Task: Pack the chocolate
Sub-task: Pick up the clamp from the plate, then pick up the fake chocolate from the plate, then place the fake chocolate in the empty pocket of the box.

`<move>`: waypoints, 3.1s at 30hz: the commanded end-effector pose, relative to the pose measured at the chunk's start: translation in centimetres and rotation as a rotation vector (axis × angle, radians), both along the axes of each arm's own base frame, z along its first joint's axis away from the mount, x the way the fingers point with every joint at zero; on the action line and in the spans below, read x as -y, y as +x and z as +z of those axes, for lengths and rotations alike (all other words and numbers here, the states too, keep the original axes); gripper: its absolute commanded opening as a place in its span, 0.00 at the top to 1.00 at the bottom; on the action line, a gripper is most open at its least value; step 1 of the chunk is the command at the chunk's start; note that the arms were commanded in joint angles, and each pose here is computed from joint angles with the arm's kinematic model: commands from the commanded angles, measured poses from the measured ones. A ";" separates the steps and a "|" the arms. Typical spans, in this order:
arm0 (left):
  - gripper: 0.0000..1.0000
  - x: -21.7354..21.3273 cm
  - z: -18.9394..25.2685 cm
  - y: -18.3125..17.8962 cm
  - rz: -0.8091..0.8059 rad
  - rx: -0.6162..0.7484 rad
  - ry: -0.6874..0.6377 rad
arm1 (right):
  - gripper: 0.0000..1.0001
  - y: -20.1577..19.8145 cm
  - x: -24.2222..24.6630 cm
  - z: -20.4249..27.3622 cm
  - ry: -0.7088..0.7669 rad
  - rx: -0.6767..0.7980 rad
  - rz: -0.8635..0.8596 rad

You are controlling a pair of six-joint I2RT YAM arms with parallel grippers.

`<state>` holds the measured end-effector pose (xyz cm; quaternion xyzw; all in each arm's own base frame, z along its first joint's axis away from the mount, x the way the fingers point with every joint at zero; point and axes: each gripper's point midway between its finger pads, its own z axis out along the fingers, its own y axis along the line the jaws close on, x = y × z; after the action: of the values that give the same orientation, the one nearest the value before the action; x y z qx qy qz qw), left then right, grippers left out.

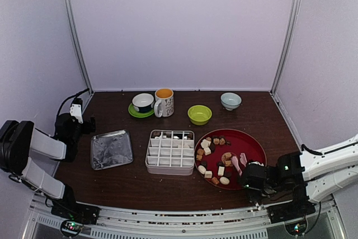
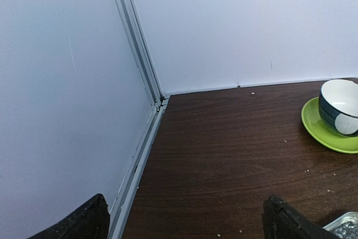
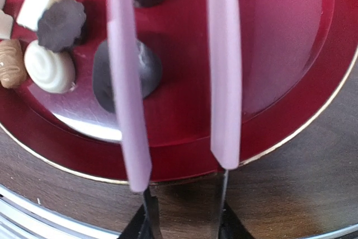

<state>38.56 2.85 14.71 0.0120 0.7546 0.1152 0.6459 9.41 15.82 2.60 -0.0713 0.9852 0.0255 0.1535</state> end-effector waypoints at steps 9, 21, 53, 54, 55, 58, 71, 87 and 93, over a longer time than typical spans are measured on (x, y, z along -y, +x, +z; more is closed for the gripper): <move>0.02 -0.2 1.8 0.3 -0.001 0.067 0.010 | 0.74 2.7 -0.1 5.1 0.002 0.161 -0.012; 0.02 -0.2 1.8 0.3 -0.001 0.066 0.010 | 0.69 2.6 -2.1 7.6 -0.057 0.073 0.058; 0.02 -0.2 1.9 0.3 -0.001 0.068 0.010 | 0.67 5.1 -2.9 6.3 -0.115 0.004 0.085; 0.02 -0.2 1.8 0.3 -0.001 0.066 0.010 | 0.67 5.2 -2.9 6.3 -0.117 0.003 0.087; 0.02 -0.2 1.8 0.3 -0.001 0.065 0.010 | 0.67 5.3 -3.0 6.3 -0.116 0.002 0.085; 0.02 -0.1 1.8 0.3 -0.002 0.066 0.010 | 0.67 5.4 -2.9 6.1 -0.120 -0.002 0.084; 0.02 -0.2 1.8 0.3 -0.001 0.067 0.010 | 0.73 6.2 -3.4 6.0 -0.134 -0.016 0.101; 0.02 -0.2 1.9 0.3 -0.002 0.067 0.010 | 0.79 7.7 -5.3 10.4 -0.027 0.101 0.143; 0.02 -0.2 1.8 0.3 -0.001 0.066 0.009 | 0.79 8.5 -9.5 13.4 0.118 0.183 0.236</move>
<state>38.56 2.85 14.71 0.0120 0.7546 0.1152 0.6459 16.66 22.05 12.77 -0.1553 0.9695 0.0347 0.1866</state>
